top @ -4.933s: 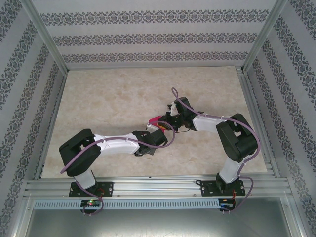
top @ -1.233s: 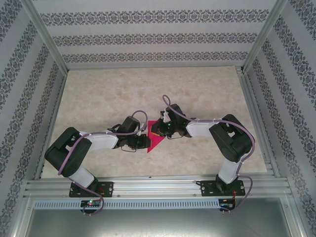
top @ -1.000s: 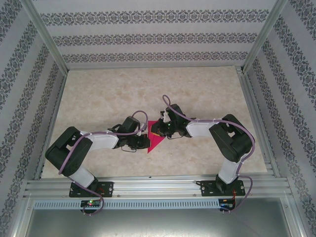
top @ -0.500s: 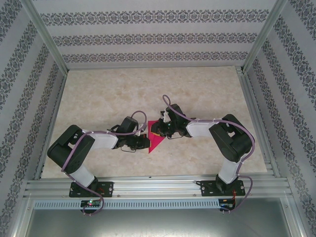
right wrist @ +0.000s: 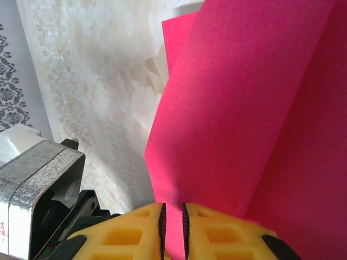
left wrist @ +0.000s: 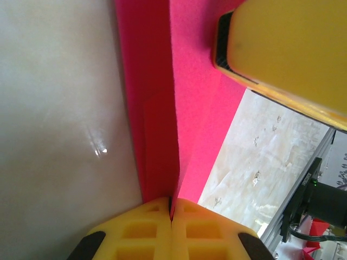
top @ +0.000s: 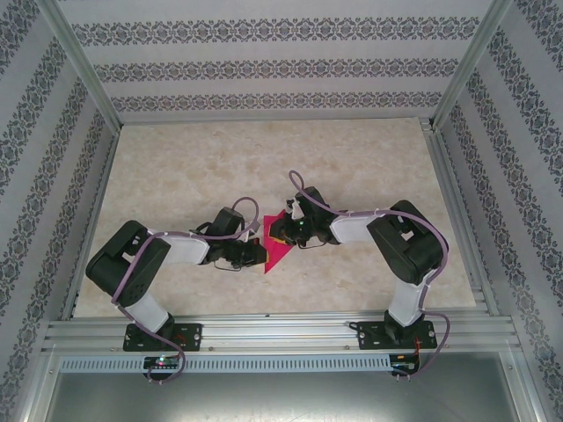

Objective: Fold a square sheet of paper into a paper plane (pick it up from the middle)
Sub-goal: Fourth fold the wing at the center of the table.

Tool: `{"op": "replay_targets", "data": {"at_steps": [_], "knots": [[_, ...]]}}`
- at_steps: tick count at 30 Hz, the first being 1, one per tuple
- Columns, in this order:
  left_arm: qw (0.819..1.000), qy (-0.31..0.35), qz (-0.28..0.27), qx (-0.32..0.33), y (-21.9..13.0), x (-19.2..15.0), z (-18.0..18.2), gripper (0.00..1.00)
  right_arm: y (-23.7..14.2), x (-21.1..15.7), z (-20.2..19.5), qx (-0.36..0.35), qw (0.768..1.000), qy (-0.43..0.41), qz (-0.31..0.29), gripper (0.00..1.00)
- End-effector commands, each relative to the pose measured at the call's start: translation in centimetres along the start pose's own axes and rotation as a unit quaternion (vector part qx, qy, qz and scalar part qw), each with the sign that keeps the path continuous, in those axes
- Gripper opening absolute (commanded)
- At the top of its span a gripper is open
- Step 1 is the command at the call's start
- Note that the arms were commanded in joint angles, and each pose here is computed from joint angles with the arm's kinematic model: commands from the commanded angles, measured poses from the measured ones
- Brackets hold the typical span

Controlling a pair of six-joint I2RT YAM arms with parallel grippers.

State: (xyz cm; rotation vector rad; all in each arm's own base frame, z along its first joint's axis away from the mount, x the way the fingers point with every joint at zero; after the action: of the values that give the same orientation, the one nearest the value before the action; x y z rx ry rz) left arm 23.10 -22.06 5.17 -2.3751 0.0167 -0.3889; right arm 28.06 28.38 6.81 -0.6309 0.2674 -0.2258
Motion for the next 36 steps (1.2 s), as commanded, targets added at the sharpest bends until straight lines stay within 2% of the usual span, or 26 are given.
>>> {"op": "replay_targets", "data": {"at_steps": [1, 7, 14, 19, 36], "knots": [[1.000, -0.021, 0.016, 0.010, 0.2, -0.4, 1.1, 0.03, 0.1, 0.9, 0.1, 0.001, 1.000, 0.004, -0.009, 0.18], [0.999, -0.022, 0.034, 0.007, 0.3, -0.3, 1.2, 0.02, 0.2, 1.0, -0.3, -0.007, 1.000, 0.011, -0.015, 0.18], [0.999, -0.028, 0.036, 0.002, 0.3, -0.3, 1.4, 0.02, -1.7, 0.3, 1.5, 0.022, 0.999, -0.010, -0.026, 0.19], [0.999, -0.027, 0.039, -0.004, 0.3, -0.1, 1.4, 0.02, -1.6, -0.5, 2.9, 0.054, 0.998, -0.024, 0.007, 0.18], [0.997, -0.048, 0.059, -0.006, 0.6, -0.7, 2.2, 0.02, 0.3, 0.8, 1.0, 0.016, 1.000, -0.004, -0.005, 0.19]]}}
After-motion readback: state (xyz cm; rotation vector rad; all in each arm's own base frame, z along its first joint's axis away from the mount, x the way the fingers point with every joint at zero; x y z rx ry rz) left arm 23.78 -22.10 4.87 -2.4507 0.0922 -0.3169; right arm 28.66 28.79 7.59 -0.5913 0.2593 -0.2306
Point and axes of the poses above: each hand's point on the last joint's axis, 136 mm out from that joint toward the fingers, its own y axis out along the fingers, its own z axis along the line the jaws close on, x = y × z, the point moved 5 cm from there along -y, back along the fingers, and after that the axes turned 14 degrees about y, right-handed, at the moved point
